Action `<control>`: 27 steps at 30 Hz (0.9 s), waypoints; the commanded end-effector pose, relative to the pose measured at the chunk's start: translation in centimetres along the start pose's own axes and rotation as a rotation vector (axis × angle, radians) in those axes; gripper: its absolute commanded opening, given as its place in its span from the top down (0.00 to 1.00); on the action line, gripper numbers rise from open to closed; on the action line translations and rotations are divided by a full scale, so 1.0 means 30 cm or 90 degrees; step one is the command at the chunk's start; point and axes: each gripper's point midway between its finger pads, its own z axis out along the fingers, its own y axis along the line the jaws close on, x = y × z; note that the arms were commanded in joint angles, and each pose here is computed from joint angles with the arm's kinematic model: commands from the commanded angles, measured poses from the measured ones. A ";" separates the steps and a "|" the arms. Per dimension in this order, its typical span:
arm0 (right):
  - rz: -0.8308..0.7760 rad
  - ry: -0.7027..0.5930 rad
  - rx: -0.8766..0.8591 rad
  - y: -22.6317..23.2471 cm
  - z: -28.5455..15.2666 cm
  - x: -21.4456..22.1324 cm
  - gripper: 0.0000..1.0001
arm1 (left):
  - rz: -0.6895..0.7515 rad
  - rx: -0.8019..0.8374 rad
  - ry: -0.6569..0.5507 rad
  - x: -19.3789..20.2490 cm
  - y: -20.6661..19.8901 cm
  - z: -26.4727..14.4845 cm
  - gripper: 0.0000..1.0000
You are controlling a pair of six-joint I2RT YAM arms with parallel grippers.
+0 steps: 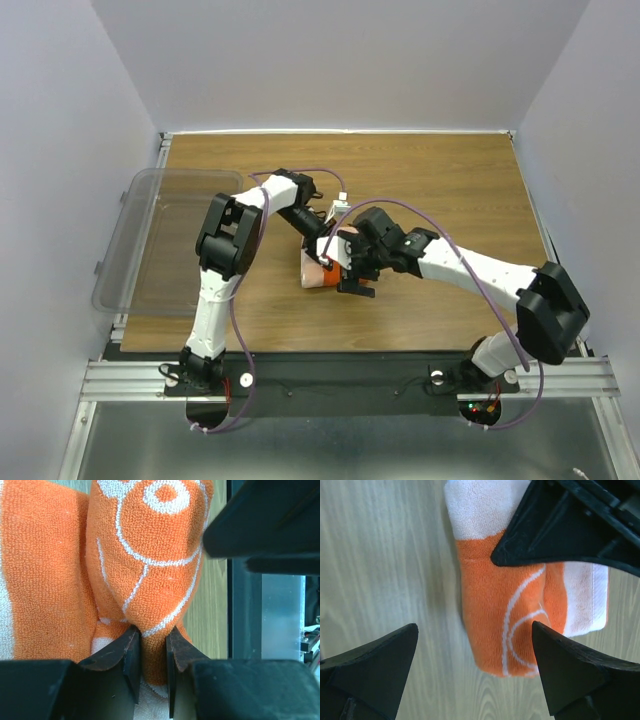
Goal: Roll the towels
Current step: Roll the towel
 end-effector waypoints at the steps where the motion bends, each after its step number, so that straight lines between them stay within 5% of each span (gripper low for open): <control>1: -0.067 -0.021 0.085 -0.102 0.049 -0.037 0.01 | 0.005 -0.067 0.170 0.236 0.173 0.027 0.71; 9: -0.100 0.026 0.071 -0.085 0.158 0.082 0.05 | 0.013 -0.060 0.164 0.227 0.179 0.027 0.70; 14: -0.067 0.037 0.030 -0.022 0.199 0.140 0.56 | 0.007 -0.072 0.135 0.195 0.177 0.004 0.59; 16: -0.041 0.030 0.008 0.010 0.199 0.141 0.67 | 0.031 -0.099 0.109 0.149 0.164 -0.027 0.52; 20: 0.018 0.039 -0.071 0.091 0.194 0.145 0.81 | 0.068 -0.152 0.058 0.054 0.125 -0.118 0.47; 27: 0.156 0.068 -0.217 0.211 0.183 0.156 0.85 | 0.109 -0.262 0.015 -0.035 0.057 -0.381 0.44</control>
